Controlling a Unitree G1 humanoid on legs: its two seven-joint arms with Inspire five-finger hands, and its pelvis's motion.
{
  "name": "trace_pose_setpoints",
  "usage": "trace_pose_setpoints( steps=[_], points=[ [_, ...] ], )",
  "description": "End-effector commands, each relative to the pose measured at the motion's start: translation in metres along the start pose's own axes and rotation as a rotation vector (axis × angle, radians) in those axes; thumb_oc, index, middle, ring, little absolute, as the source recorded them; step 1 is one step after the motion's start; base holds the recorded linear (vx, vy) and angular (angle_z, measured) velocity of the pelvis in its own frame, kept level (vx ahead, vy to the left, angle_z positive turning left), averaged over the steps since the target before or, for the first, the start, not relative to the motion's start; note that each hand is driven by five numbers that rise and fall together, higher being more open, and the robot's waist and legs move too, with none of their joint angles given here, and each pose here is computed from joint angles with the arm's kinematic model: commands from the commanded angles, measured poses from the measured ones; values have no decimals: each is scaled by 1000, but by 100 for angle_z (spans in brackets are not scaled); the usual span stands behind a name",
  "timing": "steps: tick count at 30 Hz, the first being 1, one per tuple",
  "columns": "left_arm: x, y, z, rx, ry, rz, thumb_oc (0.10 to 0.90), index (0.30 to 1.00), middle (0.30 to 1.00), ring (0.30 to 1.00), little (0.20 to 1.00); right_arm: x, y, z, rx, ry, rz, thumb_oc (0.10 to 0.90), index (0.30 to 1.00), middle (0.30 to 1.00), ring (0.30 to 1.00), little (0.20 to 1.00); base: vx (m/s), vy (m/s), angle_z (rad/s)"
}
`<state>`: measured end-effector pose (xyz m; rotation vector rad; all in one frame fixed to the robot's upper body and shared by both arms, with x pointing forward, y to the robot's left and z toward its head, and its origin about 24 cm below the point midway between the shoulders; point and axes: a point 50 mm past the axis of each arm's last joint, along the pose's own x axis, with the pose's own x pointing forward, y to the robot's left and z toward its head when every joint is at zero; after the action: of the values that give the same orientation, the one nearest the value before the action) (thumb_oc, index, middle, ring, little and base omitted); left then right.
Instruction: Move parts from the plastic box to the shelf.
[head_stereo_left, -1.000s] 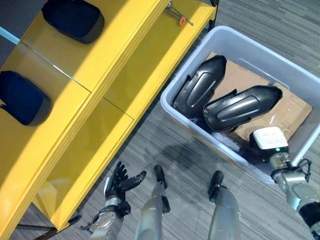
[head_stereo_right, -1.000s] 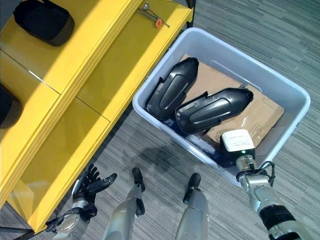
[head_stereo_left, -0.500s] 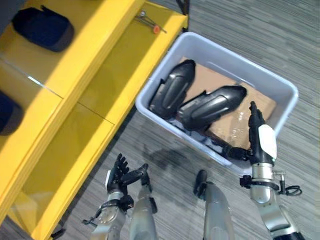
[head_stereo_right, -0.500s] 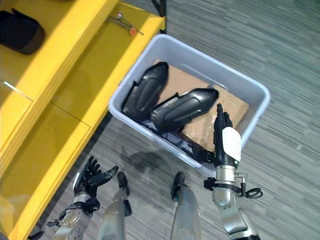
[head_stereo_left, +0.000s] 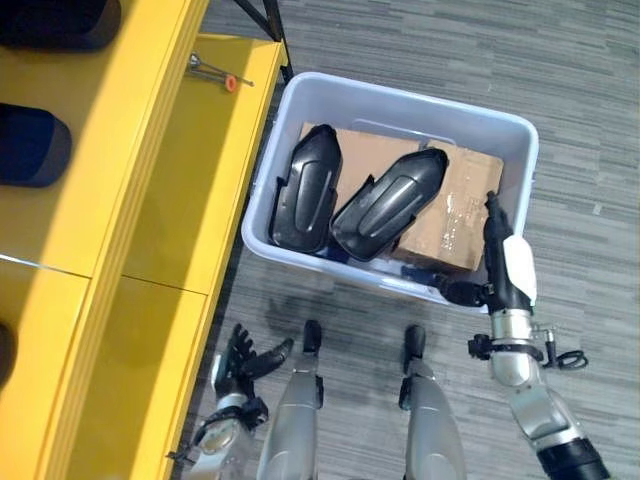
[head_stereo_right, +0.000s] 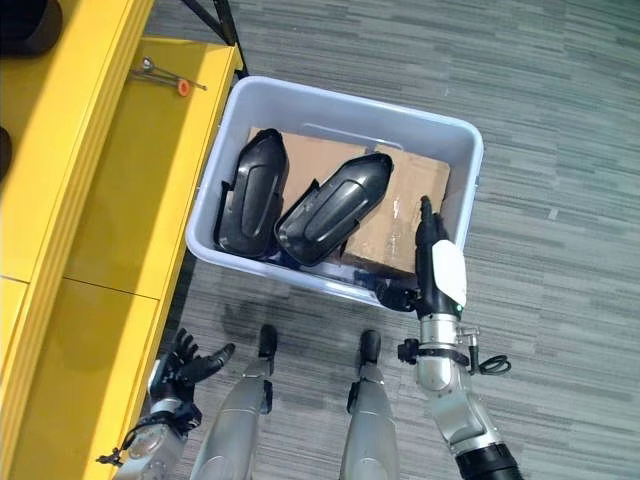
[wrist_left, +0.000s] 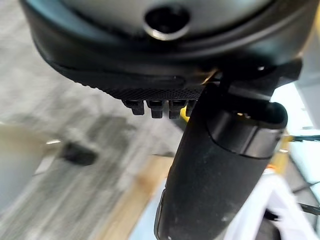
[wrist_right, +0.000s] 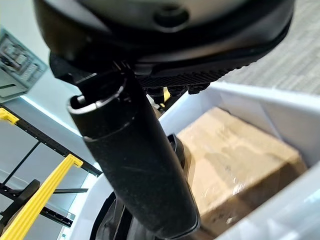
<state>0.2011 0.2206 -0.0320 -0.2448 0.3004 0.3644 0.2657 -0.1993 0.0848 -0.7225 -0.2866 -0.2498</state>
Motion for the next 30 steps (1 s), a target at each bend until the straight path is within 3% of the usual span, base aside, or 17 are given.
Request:
trace_pose_setpoints(
  steps=[1, 10, 22, 30],
  points=[
    [-9, 19, 18, 14, -110, 56, 900, 1000, 1000, 1000, 1000, 25, -25, 43, 67, -224, -127, 900, 1000, 1000, 1000, 1000, 17, 39, -13],
    [-8, 5, 24, 5, -126, 11, 900, 1000, 1000, 1000, 1000, 38, -27, 75, 79, -353, -161, 900, 1000, 1000, 1000, 1000, 2, -4, 2],
    [-5, -15, 26, 10, -122, -73, 900, 1000, 1000, 1000, 1000, 75, -11, 160, 379, -576, -87, 900, 1000, 1000, 1000, 1000, -4, -31, -1],
    [0, -20, 28, -7, -117, -79, 900, 1000, 1000, 1000, 1000, 96, 0, 178, 582, -501, -40, 900, 1000, 1000, 1000, 1000, 12, -18, 4]
  ],
)
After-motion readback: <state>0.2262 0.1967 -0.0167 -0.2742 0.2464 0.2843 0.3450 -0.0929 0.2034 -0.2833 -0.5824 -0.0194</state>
